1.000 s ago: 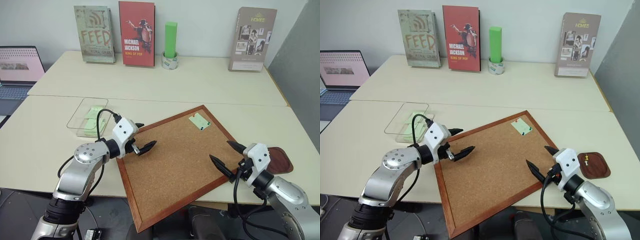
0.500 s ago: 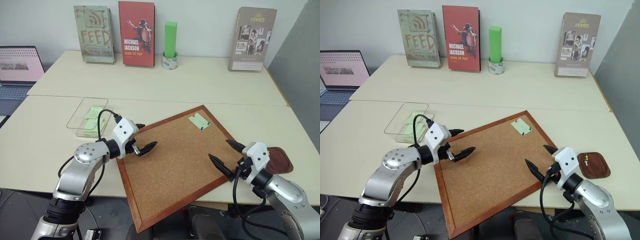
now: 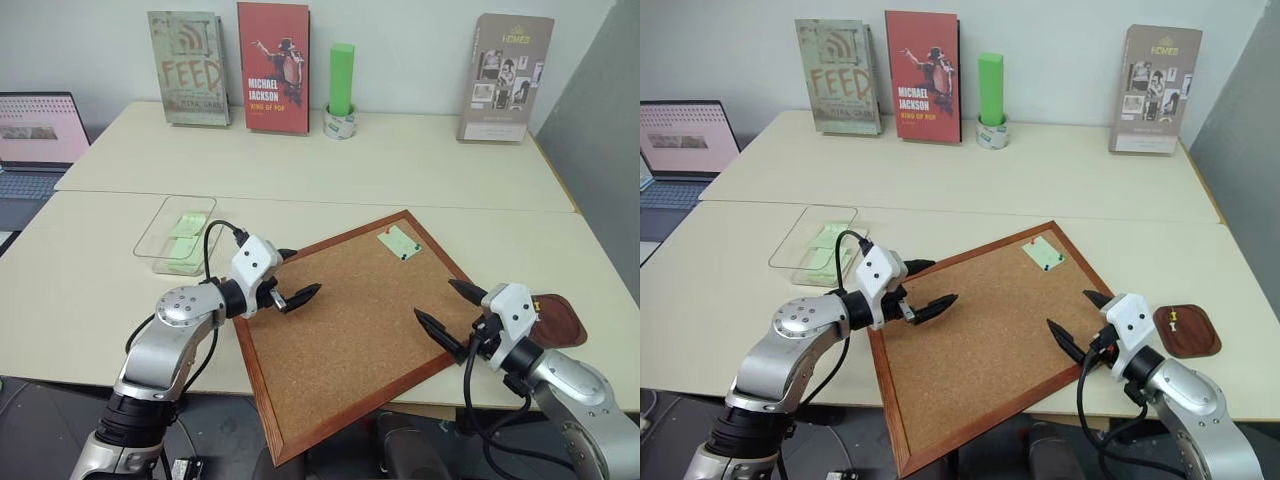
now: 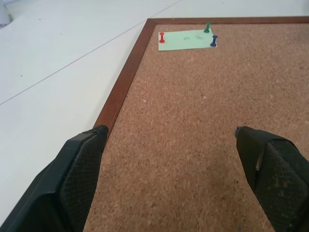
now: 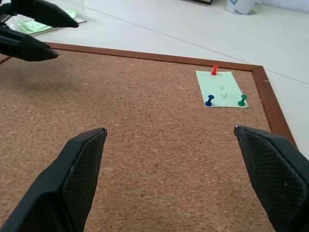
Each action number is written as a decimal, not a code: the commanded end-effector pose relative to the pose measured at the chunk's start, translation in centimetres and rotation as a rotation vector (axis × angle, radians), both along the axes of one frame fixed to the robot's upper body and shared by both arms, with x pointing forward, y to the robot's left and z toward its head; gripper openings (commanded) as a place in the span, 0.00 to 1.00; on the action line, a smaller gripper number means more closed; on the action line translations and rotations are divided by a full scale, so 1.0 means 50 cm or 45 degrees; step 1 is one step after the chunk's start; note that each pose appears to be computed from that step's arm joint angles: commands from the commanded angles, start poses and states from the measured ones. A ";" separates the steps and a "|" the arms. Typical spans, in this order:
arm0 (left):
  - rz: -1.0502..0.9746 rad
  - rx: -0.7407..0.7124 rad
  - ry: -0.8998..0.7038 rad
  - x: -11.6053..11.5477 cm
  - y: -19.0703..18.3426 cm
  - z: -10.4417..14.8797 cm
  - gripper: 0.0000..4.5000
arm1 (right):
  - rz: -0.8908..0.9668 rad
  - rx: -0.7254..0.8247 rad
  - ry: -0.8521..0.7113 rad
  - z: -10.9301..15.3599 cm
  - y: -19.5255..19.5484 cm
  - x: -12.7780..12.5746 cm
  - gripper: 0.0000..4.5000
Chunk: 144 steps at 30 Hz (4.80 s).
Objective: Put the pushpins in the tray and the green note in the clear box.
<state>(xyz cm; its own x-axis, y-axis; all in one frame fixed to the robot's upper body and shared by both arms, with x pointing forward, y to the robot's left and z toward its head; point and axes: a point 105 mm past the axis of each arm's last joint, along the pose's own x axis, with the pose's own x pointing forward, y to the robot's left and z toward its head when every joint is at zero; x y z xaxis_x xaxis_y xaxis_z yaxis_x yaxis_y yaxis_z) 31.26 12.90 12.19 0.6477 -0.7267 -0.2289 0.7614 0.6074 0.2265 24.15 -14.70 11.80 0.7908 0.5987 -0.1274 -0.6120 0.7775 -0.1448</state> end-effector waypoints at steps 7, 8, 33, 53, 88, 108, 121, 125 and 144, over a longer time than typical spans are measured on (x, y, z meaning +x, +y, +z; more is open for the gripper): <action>-0.166 -0.010 -0.086 -0.007 -0.055 0.019 0.62 | 0.065 0.009 -0.027 0.032 0.019 -0.023 1.00; -0.173 -0.010 -0.092 -0.004 -0.061 0.017 0.60 | 0.060 0.012 -0.032 0.034 0.019 -0.022 1.00; -0.304 -0.029 0.042 0.032 -0.147 -0.091 0.01 | 0.023 0.042 -0.076 0.078 0.039 0.119 1.00; -0.296 0.021 0.022 0.031 -0.136 -0.096 0.00 | -0.054 -0.100 -0.001 0.041 0.099 0.366 0.93; -0.287 0.092 0.057 0.025 -0.130 -0.125 0.00 | -0.077 -0.089 -0.153 0.088 0.112 0.380 0.01; -0.297 0.107 0.070 0.022 -0.133 -0.137 0.00 | -0.258 -0.047 -0.417 0.212 0.009 0.262 0.01; -0.312 0.123 0.079 0.028 -0.127 -0.142 0.00 | -0.632 -0.521 -0.099 0.097 -0.240 0.067 0.01; -0.318 0.127 0.078 0.030 -0.127 -0.142 0.00 | -0.651 -0.619 0.060 0.041 -0.272 0.020 0.01; -0.335 0.130 0.081 0.029 -0.132 -0.145 0.00 | -0.793 -0.667 0.233 -0.012 -0.329 -0.003 0.58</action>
<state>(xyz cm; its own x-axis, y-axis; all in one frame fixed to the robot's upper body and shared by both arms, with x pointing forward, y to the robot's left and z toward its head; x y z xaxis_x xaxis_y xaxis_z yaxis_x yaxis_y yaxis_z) 33.11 5.77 7.27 0.4283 -0.8651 -0.2611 0.8945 0.3648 0.2585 24.00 -30.95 10.35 0.8862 -0.1018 -0.4520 -0.1633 0.8444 -0.5102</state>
